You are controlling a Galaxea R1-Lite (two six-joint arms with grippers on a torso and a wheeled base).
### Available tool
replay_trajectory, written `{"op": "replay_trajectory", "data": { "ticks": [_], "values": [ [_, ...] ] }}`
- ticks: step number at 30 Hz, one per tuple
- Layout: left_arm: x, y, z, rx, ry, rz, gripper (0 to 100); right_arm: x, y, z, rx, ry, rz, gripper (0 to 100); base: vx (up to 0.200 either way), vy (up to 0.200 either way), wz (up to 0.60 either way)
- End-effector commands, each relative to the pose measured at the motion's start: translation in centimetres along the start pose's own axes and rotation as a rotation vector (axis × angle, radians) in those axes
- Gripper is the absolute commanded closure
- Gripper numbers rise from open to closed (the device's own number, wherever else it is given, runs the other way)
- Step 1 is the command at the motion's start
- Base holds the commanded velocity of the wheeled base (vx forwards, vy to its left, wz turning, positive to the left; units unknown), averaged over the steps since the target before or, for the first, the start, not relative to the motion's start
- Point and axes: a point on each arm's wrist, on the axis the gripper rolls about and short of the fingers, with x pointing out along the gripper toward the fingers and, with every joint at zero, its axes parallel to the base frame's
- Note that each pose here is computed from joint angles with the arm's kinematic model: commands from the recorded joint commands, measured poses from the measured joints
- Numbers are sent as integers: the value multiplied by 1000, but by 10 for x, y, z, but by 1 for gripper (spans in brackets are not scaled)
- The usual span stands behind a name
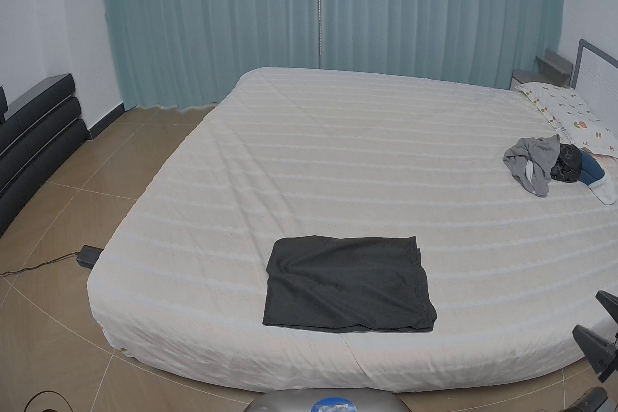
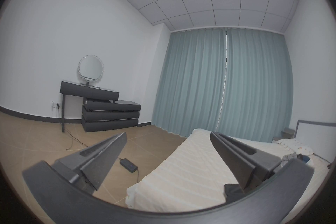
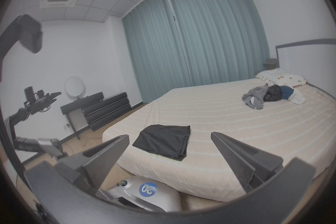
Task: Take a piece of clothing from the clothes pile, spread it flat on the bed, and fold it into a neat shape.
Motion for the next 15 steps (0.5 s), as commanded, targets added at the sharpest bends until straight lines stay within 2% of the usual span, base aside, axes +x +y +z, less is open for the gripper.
{"op": "replay_trajectory", "data": {
  "ticks": [1, 2, 4, 10, 11, 12, 15],
  "values": [
    [-29, 13, -8, 9, -67, 24, 0, -28, 4, -9, -67, -109, 109, 0, 0, 0, 0],
    [-32, 14, -10, 21, -69, 27, 0, -31, 3, -12, -74, -107, 131, 0, 0, 0, 0],
    [-35, 16, -12, 39, -77, 25, 0, -32, 2, -14, -83, -91, 116, 0, 0, 0, 0],
    [-42, 22, -31, 91, -88, 26, 0, -30, -2, -17, -77, -92, -47, 0, 0, 0, 0],
    [-42, 22, -31, 91, -88, 26, 0, -30, -2, -17, -77, -92, -47, 0, 0, 0, 0],
    [-44, 24, -38, 120, -90, 25, 0, -31, -3, -16, -77, -101, -116, 0, 0, 0, 0],
    [-44, 25, -45, 148, -78, 6, 0, -34, -3, -8, -80, -94, -222, 0, 0, 0, 0]
  ]
}}
